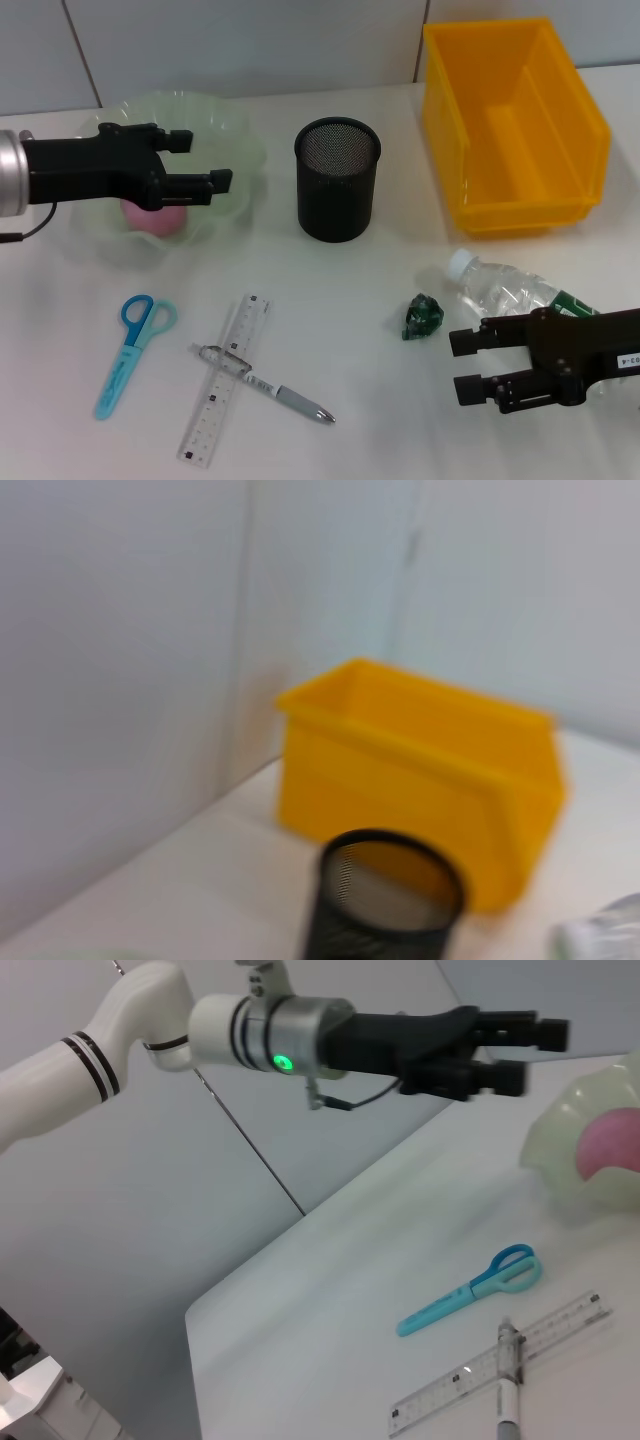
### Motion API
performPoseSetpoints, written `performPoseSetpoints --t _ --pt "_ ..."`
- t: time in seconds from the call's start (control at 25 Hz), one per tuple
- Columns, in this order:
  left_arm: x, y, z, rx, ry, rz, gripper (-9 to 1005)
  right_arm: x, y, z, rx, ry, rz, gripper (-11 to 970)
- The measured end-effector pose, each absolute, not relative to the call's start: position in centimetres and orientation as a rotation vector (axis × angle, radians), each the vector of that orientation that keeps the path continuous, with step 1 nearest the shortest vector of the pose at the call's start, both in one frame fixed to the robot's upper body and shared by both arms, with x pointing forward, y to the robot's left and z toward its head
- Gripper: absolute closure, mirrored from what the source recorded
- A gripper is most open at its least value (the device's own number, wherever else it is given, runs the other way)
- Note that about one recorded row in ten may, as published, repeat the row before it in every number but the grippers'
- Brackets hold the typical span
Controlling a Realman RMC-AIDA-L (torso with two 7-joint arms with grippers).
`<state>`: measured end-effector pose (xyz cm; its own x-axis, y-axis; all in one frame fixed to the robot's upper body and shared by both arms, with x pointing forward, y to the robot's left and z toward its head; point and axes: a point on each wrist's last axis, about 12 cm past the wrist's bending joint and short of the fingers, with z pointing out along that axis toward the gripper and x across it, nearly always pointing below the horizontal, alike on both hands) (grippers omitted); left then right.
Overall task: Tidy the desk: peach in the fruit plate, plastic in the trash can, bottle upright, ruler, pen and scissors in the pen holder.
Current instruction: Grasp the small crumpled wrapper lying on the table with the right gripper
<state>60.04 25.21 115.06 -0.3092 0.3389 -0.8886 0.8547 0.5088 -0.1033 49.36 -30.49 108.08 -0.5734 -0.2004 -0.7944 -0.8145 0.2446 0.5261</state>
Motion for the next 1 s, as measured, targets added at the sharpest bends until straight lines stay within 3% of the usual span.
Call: performPoseSetpoints --t 0.28,0.6,1.0 --pt "57.5 25.6 115.3 1.005 1.888 -1.008 188 49.6 -31.1 108.4 -0.920 1.932 1.322 200" --pt "54.6 25.5 112.4 0.977 1.951 -1.234 188 49.6 -31.4 108.6 -0.921 1.935 1.315 201" --pt "52.6 24.8 110.2 1.019 1.937 -1.331 187 49.8 -31.7 108.7 -0.919 1.929 1.298 200"
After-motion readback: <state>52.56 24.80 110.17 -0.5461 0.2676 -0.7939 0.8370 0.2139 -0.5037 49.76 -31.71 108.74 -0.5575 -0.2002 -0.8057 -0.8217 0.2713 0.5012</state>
